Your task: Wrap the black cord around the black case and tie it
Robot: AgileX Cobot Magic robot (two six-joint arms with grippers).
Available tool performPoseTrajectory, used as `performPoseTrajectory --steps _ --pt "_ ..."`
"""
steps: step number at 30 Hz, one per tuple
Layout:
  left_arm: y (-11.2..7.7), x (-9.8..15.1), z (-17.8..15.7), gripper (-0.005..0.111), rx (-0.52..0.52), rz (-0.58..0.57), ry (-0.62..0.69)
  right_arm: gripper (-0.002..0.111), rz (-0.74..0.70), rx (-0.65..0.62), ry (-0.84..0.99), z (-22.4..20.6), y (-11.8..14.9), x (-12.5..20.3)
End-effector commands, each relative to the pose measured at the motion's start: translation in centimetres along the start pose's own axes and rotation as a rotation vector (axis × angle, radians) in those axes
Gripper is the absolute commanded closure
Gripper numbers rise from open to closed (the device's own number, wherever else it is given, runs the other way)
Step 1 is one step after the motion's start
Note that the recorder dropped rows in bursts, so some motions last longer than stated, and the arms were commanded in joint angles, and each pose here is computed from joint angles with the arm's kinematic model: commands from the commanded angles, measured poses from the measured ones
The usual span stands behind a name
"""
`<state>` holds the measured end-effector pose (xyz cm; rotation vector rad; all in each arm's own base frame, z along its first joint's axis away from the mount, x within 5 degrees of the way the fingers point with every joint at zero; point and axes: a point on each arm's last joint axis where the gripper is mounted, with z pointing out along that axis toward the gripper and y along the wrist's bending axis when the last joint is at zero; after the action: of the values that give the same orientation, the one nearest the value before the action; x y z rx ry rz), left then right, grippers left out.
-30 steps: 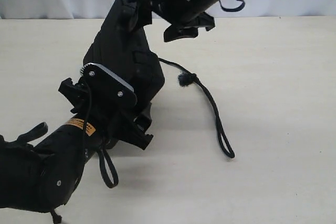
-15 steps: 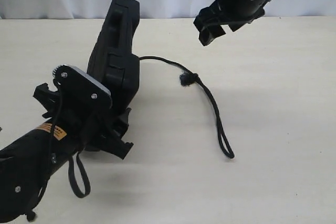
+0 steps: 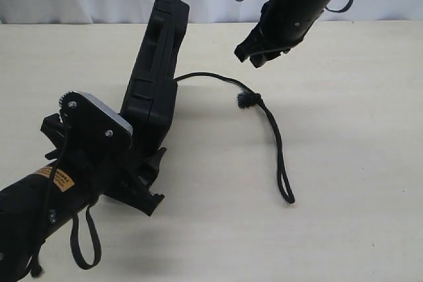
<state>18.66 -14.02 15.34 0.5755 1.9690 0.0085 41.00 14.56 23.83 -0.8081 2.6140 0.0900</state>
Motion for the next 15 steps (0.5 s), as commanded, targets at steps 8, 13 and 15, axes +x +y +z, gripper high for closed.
performPoseTrajectory --steps 8,13,15 --pt "-0.3 0.7 -0.1 0.107 0.036 -0.028 0.057 0.082 0.058 0.059 0.055 6.7 -1.0 0.8" --pt "-0.3 0.7 -0.1 0.107 0.038 -0.025 0.059 0.082 0.039 0.065 0.079 8.3 -1.1 1.1" --pt "-0.3 0.7 -0.2 0.107 0.042 -0.025 0.064 0.082 0.028 0.061 0.093 9.0 -1.1 1.4"
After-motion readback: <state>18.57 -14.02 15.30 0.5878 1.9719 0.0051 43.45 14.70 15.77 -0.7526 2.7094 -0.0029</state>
